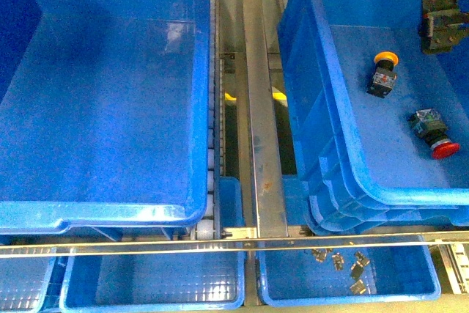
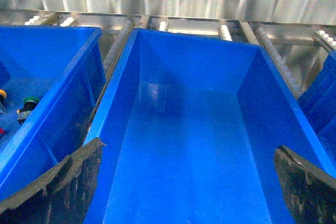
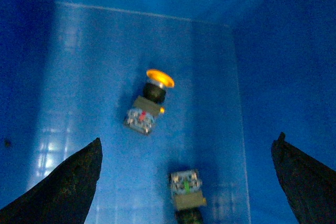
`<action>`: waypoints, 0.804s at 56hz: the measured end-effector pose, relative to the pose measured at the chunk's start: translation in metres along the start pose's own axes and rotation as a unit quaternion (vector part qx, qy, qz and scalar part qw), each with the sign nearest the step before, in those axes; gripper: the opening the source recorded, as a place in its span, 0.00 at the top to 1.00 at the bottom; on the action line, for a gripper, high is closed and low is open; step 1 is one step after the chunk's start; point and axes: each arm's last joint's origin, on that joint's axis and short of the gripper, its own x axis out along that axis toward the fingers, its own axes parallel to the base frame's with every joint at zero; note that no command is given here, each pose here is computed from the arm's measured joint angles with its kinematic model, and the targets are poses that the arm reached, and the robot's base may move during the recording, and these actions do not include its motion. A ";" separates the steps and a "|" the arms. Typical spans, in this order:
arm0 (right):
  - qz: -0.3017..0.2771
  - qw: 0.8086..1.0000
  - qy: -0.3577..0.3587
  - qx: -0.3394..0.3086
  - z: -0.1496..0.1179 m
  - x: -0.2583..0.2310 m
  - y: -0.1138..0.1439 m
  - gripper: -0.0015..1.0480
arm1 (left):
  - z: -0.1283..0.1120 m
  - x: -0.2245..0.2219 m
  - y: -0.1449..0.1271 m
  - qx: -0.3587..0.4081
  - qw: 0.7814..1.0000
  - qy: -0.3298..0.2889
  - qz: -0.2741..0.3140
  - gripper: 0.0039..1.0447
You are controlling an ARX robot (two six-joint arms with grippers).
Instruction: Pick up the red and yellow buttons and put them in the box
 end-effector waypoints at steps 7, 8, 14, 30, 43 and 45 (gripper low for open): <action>0.007 1.000 -0.001 0.004 -0.016 -0.043 -0.004 0.07 | 0.000 0.000 0.000 0.000 1.000 0.000 0.000 0.07; 0.009 1.000 -0.002 0.006 -0.017 -0.047 -0.004 0.07 | 0.000 0.000 0.000 0.000 1.000 0.000 0.000 0.07; 0.023 0.999 -0.015 0.025 -0.024 -0.100 -0.010 0.07 | 0.000 0.000 0.000 0.000 1.000 0.000 0.000 0.07; 0.020 0.983 -0.057 0.175 -0.039 -0.228 -0.021 0.07 | 0.000 0.000 0.000 0.000 1.000 0.000 0.000 0.07; 0.097 0.955 -0.265 0.088 -0.062 -0.224 -0.009 0.44 | 0.000 0.000 0.000 0.000 1.000 0.000 0.000 0.07; 0.089 0.955 -0.268 0.086 -0.064 -0.225 -0.007 0.49 | 0.000 0.000 0.000 0.000 1.000 0.000 0.000 0.07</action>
